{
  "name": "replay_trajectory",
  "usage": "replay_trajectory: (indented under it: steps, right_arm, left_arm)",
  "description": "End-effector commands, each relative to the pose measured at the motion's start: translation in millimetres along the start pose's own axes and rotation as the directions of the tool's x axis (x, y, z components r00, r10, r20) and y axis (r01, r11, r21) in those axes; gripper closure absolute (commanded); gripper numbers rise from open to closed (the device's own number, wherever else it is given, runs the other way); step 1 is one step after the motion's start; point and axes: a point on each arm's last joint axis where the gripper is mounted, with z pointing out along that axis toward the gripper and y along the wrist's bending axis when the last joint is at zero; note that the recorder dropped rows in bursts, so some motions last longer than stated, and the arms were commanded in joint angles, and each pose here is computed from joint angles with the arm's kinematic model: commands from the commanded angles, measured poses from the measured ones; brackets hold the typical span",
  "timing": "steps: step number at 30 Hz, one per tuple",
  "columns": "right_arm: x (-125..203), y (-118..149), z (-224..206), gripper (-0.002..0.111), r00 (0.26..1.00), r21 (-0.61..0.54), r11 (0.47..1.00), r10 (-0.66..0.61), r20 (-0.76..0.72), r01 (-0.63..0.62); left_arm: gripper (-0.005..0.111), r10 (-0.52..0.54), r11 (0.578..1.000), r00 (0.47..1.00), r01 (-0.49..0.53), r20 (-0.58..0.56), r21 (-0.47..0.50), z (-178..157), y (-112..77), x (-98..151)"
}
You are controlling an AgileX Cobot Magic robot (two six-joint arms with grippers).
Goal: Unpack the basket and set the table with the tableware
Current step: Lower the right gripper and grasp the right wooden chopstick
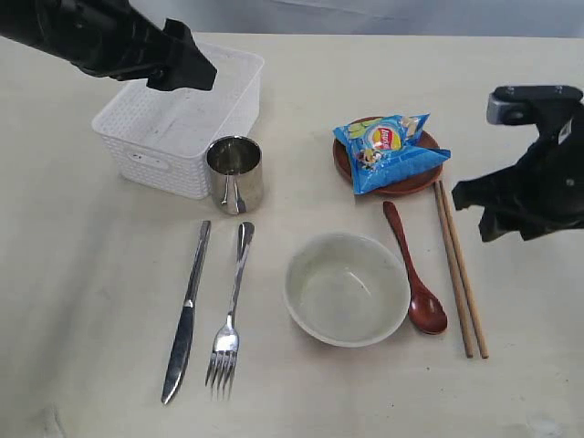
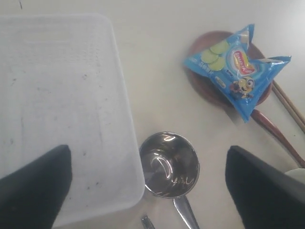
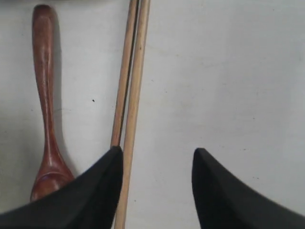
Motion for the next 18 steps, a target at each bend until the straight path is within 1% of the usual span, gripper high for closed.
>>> replay_trajectory:
  steps: [1, 6, 12, 18]
  right_arm:
    - [12, -2, 18, 0.064, 0.997, -0.017, 0.999, 0.038, 0.073, -0.036]
    - [14, 0, 21, 0.065, 0.995, -0.035, 0.998, 0.058, 0.079, -0.055]
    - [16, 16, 21, 0.065, 0.997, -0.047, 0.999, -0.005, 0.082, 0.009]
    - [13, 18, 27, 0.065, 0.995, -0.042, 0.999, 0.008, 0.097, -0.004]
  left_arm:
    - [0.026, -0.006, 1.0, 1.0, 0.006, 0.017, 0.006, -1, -0.6, -1]
    - [0.026, 0.0, 1.0, 1.0, -0.001, 0.021, 0.012, -1, -1.1, -1]
    - [0.026, 0.0, 1.0, 1.0, -0.001, 0.021, 0.012, -1, -1.1, -1]
    - [0.026, 0.005, 1.0, 1.0, -0.005, 0.022, 0.012, -1, -1.1, -1]
